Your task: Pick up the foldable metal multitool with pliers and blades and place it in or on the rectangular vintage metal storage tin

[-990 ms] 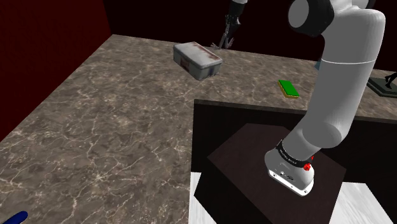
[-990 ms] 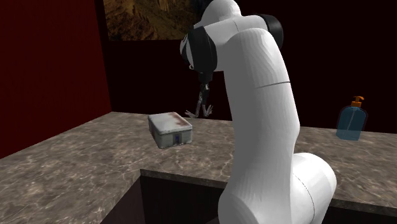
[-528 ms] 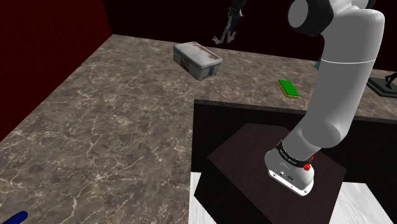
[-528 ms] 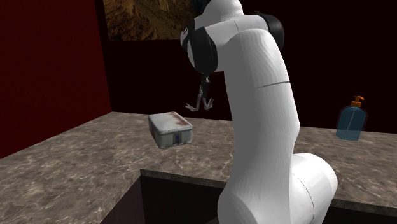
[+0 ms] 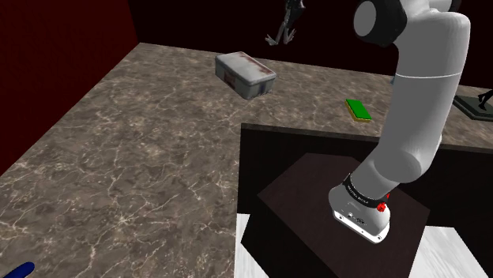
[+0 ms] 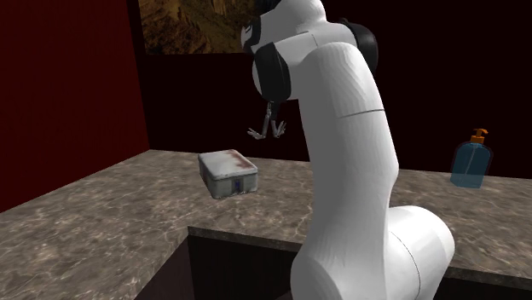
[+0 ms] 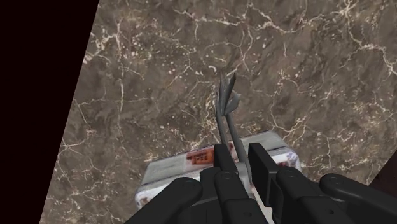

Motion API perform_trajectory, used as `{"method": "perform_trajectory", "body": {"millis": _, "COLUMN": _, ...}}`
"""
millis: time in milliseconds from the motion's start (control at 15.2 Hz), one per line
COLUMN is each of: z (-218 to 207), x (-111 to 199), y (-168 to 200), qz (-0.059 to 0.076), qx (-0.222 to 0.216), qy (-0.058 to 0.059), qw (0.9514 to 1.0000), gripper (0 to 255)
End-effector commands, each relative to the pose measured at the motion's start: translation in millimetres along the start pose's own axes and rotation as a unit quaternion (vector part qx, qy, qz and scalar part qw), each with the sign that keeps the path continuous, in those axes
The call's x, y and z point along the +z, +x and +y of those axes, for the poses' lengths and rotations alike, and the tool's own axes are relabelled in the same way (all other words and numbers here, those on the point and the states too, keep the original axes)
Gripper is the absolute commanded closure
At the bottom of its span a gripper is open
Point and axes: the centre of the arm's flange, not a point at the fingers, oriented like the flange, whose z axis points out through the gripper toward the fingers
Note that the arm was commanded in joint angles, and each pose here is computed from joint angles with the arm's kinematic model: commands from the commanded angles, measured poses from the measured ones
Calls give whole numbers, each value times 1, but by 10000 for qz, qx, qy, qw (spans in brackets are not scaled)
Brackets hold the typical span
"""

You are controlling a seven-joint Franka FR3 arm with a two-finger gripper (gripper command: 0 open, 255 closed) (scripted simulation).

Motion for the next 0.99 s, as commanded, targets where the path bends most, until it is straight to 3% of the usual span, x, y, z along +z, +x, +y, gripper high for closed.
{"method": "perform_trajectory", "body": {"millis": 0, "z": 0, "x": -8, "y": 0, "qz": 0, "qx": -1, "qy": 3, "qw": 10000, "gripper": 255}}
{"method": "perform_trajectory", "body": {"millis": 858, "z": -19, "x": -24, "y": 174, "qz": 0, "qx": -1, "qy": 3, "qw": 10000, "gripper": 255}}
{"method": "perform_trajectory", "body": {"millis": 924, "z": -19, "x": -18, "y": 174, "qz": 0, "qx": -1, "qy": 3, "qw": 10000, "gripper": 255}}
